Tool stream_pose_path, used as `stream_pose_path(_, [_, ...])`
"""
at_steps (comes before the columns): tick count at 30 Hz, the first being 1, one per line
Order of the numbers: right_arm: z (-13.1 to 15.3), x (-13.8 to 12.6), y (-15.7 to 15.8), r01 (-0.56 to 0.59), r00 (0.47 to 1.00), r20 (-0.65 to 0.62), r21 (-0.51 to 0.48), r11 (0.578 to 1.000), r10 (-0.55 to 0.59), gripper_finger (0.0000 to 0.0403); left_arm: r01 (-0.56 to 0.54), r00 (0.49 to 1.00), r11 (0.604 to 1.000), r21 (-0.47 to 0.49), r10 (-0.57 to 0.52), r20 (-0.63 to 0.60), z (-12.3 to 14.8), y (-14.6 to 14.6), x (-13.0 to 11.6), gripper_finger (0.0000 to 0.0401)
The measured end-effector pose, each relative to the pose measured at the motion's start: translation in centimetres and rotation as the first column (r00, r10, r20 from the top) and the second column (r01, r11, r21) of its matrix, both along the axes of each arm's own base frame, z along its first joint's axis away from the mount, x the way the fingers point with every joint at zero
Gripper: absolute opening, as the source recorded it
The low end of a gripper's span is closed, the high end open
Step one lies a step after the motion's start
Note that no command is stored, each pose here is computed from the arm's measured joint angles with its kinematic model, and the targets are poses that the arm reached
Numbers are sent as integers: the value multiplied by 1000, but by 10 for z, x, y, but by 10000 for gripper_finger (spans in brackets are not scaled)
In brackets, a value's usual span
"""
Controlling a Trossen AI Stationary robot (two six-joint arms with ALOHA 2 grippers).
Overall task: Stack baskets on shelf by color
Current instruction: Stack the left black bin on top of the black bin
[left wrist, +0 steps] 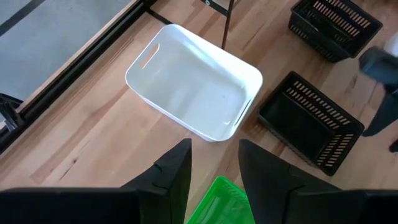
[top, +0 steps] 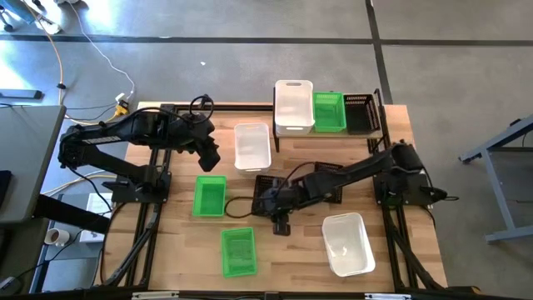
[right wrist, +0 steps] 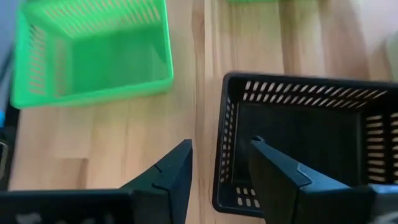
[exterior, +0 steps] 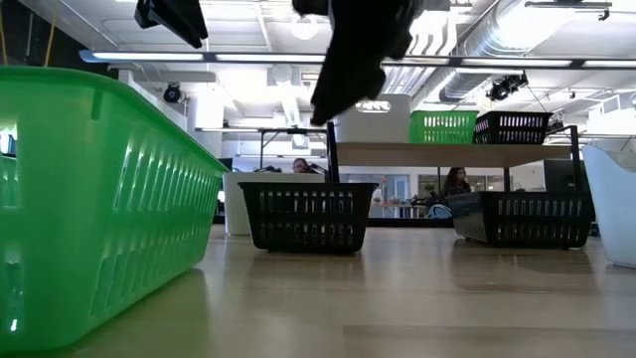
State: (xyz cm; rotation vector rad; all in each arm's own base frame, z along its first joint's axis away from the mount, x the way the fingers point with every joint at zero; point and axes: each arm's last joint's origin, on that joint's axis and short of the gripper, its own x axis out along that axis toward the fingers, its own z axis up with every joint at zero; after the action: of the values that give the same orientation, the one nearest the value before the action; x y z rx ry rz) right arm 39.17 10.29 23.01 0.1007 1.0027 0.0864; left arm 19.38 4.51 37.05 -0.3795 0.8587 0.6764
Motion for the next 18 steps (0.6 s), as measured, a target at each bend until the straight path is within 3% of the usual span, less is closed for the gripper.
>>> stream_pose_path(18, [-53, 11, 11, -22, 991, -136, -19, 1000, 19, 142, 1, 1000, 1000, -2, -1, 1, 0, 0, 0, 122])
